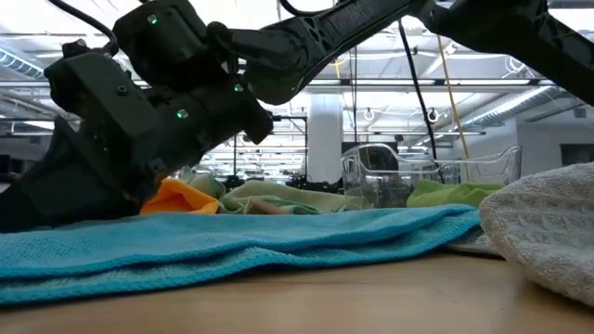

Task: Fold microfiber towels
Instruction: Fold the blue microfiber cloth

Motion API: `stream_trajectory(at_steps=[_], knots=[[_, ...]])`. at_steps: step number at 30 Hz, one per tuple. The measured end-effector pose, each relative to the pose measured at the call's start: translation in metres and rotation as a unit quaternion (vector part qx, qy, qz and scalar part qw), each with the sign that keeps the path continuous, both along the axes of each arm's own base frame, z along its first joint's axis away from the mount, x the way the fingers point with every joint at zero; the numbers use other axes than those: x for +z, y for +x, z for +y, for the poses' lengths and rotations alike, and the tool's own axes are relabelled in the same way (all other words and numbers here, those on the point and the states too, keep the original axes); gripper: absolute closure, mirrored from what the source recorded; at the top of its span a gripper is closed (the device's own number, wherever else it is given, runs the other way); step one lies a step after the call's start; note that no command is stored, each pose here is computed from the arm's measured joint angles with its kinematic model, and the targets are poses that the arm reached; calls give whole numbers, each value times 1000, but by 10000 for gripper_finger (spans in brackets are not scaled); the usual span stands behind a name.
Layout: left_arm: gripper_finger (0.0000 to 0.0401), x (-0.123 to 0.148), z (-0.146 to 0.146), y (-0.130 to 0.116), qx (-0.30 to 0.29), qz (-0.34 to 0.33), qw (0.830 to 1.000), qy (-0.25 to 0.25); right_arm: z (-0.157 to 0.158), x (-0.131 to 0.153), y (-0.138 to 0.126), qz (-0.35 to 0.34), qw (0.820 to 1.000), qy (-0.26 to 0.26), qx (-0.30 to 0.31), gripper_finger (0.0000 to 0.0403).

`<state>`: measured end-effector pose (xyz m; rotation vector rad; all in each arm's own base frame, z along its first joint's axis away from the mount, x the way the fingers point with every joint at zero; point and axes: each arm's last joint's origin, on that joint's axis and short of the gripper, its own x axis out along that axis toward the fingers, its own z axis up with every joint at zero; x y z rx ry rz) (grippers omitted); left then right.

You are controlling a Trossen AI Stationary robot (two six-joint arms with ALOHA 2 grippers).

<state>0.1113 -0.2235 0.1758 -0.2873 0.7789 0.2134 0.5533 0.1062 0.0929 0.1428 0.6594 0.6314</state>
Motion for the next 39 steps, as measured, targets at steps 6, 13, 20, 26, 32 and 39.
stream_trajectory(at_steps=[6, 13, 20, 26, 32, 39], knots=[[254, 2, 2, 4, 17, -40, 999, 15, -2, 17, -5, 13, 1000, -28, -6, 395], [253, 2, 11, 14, 62, -138, 987, 58, -7, 88, -25, 7, 992, -123, -31, 400], [202, 7, 20, 29, 91, -214, 964, 131, 2, 148, -60, -4, 971, -223, -87, 401], [121, 8, 31, 48, 129, -219, 955, 154, 4, 167, -97, -20, 956, -261, -133, 402], [76, 12, 36, 72, 124, -194, 961, 156, 4, 189, -139, -78, 944, -278, -158, 402], [89, 32, 38, 113, 63, -216, 962, 152, 2, 201, -181, -139, 933, -295, -152, 402]])
